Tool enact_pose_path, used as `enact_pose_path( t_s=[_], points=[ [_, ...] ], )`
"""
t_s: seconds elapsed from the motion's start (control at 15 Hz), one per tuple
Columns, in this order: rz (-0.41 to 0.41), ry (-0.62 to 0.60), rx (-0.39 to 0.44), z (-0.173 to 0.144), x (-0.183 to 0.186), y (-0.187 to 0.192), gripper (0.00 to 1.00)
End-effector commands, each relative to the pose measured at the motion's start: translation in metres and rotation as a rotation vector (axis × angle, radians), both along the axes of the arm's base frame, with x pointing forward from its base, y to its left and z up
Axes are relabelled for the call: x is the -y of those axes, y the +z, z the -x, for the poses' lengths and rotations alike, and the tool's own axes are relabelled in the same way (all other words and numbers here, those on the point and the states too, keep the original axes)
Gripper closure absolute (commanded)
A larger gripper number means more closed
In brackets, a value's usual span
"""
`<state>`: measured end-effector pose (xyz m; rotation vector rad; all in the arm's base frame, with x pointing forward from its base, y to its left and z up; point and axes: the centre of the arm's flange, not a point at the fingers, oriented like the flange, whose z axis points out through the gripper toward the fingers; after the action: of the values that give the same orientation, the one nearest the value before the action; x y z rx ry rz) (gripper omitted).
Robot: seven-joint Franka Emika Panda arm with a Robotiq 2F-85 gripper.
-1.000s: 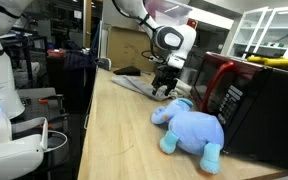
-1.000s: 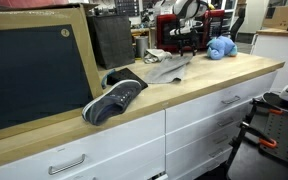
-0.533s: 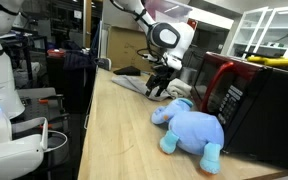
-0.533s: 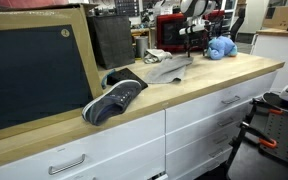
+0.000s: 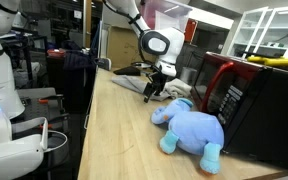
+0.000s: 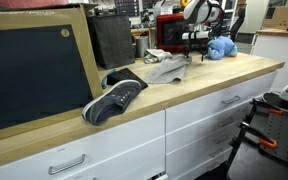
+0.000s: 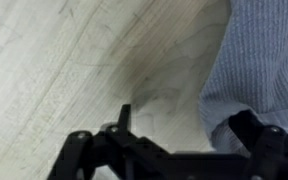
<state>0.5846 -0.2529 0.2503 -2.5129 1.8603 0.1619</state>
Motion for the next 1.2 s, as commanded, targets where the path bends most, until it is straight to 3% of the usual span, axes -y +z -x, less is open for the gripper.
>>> enact_pose_path(
  t_s=[0.0,0.47,1.13],
  points=[
    [-0.052,0.044,0.123,0.012,-0.013,0.021,0.0],
    [-0.223,0.199,0.271,0.013,-0.033,0.1,0.0],
    [-0.244,0.381,0.352,-0.007,-0.074,0.064,0.0]
  ],
)
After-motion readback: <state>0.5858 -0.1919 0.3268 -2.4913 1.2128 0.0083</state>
